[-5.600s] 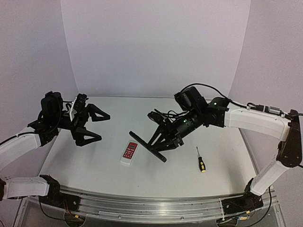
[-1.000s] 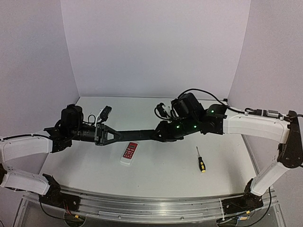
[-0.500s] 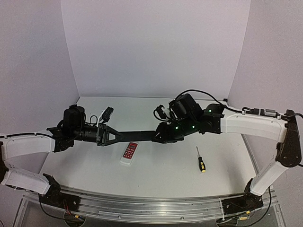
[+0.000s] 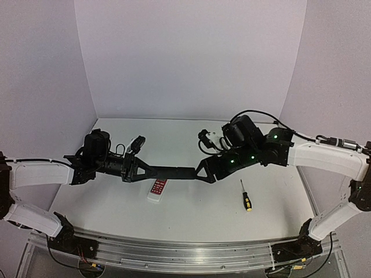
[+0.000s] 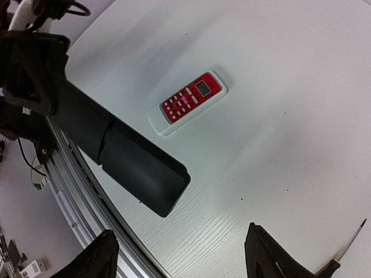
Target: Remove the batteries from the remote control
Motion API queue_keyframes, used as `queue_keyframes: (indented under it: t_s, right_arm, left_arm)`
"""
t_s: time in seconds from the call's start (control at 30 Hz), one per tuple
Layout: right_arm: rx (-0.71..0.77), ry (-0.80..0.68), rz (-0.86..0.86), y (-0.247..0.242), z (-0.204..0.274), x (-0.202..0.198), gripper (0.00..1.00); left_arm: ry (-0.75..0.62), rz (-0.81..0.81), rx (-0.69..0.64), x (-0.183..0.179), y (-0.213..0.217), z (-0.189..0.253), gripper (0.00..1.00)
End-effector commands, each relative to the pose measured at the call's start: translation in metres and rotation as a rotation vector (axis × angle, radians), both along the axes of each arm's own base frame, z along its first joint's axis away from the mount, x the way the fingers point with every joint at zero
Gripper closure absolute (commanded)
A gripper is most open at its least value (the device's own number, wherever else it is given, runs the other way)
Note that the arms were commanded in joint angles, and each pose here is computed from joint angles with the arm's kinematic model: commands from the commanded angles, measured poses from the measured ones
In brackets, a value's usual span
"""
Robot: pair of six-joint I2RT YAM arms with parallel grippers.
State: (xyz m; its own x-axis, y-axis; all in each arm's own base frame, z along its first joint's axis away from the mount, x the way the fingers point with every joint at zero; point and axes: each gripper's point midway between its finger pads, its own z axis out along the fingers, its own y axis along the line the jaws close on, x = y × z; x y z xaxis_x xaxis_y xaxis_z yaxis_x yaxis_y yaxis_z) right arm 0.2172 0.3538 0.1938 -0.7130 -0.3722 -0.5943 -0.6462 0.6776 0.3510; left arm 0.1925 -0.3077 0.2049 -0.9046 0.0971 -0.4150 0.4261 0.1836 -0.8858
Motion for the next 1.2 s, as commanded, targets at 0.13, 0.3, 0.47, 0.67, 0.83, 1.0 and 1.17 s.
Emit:
queue_keyframes:
  t_s: [0.13,0.3,0.47,0.67,0.83,1.0,1.17]
  right_arm:
    - [-0.046,-0.331,0.541,0.0,0.023,-0.033,0.16]
    - [-0.102,-0.448,0.702,0.019,0.016,-0.034,0.13]
    - [-0.197,-0.537,0.743,0.034,0.006,-0.016,0.13]
    - [-0.209,-0.561,0.798,0.05,0.001,-0.011,0.15]
    - [-0.213,-0.567,0.828,0.055,-0.004,-0.011,0.2]
    - [-0.237,-0.573,0.836,0.057,-0.01,-0.01,0.27]
    - [-0.265,-0.581,0.833,0.057,-0.015,-0.007,0.29]
  left_arm:
    - [0.057,-0.082,-0.027,-0.003,-0.011,0.017,1.0]
    - [0.096,-0.082,-0.013,-0.002,-0.012,0.015,1.0]
    - [0.112,-0.083,-0.01,-0.005,-0.01,0.013,1.0]
    - [0.115,-0.085,-0.008,-0.008,-0.008,0.012,1.0]
    - [0.119,-0.088,-0.009,-0.009,-0.008,0.013,1.0]
    - [0.112,-0.09,-0.012,-0.01,-0.007,0.015,1.0]
    - [0.111,-0.094,-0.016,-0.011,-0.007,0.017,1.0]
